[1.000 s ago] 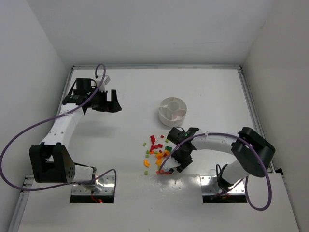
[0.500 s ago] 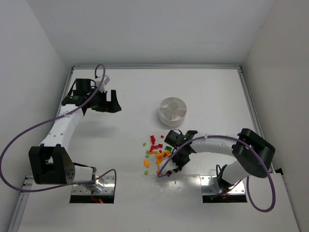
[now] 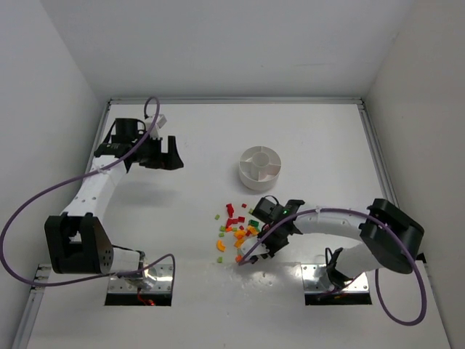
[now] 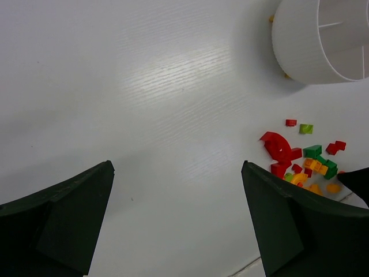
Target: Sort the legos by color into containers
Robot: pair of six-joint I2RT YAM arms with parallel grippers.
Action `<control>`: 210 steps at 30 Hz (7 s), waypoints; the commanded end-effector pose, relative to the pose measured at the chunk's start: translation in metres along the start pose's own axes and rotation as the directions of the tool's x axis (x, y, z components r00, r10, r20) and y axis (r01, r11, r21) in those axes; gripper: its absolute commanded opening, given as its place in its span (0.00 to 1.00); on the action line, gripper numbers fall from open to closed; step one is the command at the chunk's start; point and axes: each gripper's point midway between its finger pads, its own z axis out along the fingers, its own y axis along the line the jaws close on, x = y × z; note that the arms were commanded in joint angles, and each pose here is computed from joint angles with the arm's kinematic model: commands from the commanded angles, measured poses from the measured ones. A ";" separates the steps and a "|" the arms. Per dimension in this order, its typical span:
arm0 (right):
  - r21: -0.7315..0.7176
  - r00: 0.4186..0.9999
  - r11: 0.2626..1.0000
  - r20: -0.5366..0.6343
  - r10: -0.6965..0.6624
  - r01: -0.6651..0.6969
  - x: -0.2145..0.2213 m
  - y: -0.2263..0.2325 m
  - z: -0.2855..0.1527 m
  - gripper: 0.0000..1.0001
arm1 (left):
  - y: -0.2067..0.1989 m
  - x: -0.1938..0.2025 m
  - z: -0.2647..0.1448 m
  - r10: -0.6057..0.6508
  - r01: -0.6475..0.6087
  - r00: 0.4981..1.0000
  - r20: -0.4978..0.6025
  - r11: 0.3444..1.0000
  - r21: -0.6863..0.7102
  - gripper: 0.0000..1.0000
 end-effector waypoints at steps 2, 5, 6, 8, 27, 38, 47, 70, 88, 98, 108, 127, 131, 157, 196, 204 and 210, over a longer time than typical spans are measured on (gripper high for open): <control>0.105 0.988 0.983 0.020 0.152 -0.154 -0.011 -0.018 -0.028 0.09 | -0.003 -0.014 -0.001 0.007 -0.008 0.999 0.032 1.000 0.013 0.99; 0.155 0.964 0.952 0.083 0.253 -0.263 -0.023 -0.026 -0.045 0.07 | -0.005 -0.017 0.001 0.017 -0.017 0.999 0.036 1.000 0.019 0.99; 0.208 0.958 0.938 0.130 0.256 -0.278 -0.033 -0.035 -0.057 0.07 | -0.004 -0.015 0.004 0.012 -0.012 1.000 0.027 1.000 0.019 0.99; 0.251 0.924 0.894 0.196 0.328 -0.371 -0.039 -0.044 -0.071 0.07 | -0.003 -0.017 0.006 0.011 -0.012 1.000 0.025 1.000 0.019 0.99; 0.388 0.493 0.313 0.570 0.658 -0.867 0.002 -0.189 -0.199 0.04 | 0.001 -0.042 0.028 -0.004 0.003 1.000 0.019 0.999 0.045 0.99; 0.259 0.310 0.194 0.557 0.770 -0.946 0.040 -0.188 -0.183 0.03 | 0.003 -0.042 0.030 -0.019 0.018 1.000 0.025 0.999 0.037 0.99; 0.259 0.257 0.130 0.547 0.797 -0.957 0.067 -0.192 -0.175 0.04 | 0.004 -0.040 0.033 -0.023 0.023 1.000 0.017 0.999 0.037 0.99; 0.274 0.376 0.265 0.545 0.749 -0.925 0.063 -0.190 -0.178 0.39 | 0.002 -0.038 0.032 -0.014 0.013 1.000 0.017 0.999 0.046 0.99; -0.017 0.846 0.883 0.278 0.454 -0.468 -0.063 -0.085 -0.054 0.41 | 0.003 -0.033 0.033 0.011 -0.011 1.000 0.008 0.998 0.055 0.99; 0.029 0.851 0.886 0.295 0.434 -0.462 -0.095 -0.129 -0.025 0.48 | 0.002 -0.028 0.026 0.015 -0.016 1.000 0.015 0.999 0.034 0.99; 0.057 0.844 0.861 0.241 0.479 -0.505 -0.085 -0.150 -0.003 0.52 | 0.002 -0.022 0.023 0.029 -0.029 1.000 0.007 0.999 0.035 0.99; 0.046 0.849 0.859 0.190 0.494 -0.510 -0.069 -0.124 -0.007 0.40 | 0.003 -0.013 0.021 0.017 -0.017 1.000 -0.001 0.999 0.038 0.99; 0.033 0.846 0.856 0.176 0.504 -0.516 -0.066 -0.122 -0.001 0.41 | 0.004 -0.015 0.023 0.016 -0.016 1.000 -0.003 0.999 0.038 0.99; 0.067 0.868 0.873 0.168 0.467 -0.483 -0.072 -0.157 0.017 0.46 | 0.015 -0.004 0.025 0.008 -0.007 1.000 -0.025 1.000 0.030 0.99; 0.126 0.859 0.853 -0.016 0.511 -0.506 -0.025 -0.105 0.050 0.39 | 0.022 -0.003 0.024 -0.009 0.010 1.000 -0.022 0.999 0.038 0.99; 0.111 0.851 0.850 -0.053 0.523 -0.516 -0.021 -0.097 0.047 0.39 | 0.021 -0.005 0.025 -0.018 0.019 1.000 -0.022 0.999 0.047 0.99; 0.123 0.847 0.848 -0.071 0.526 -0.516 -0.018 -0.099 0.047 0.36 | 0.020 -0.003 0.027 -0.032 0.033 0.999 -0.030 0.998 0.056 0.99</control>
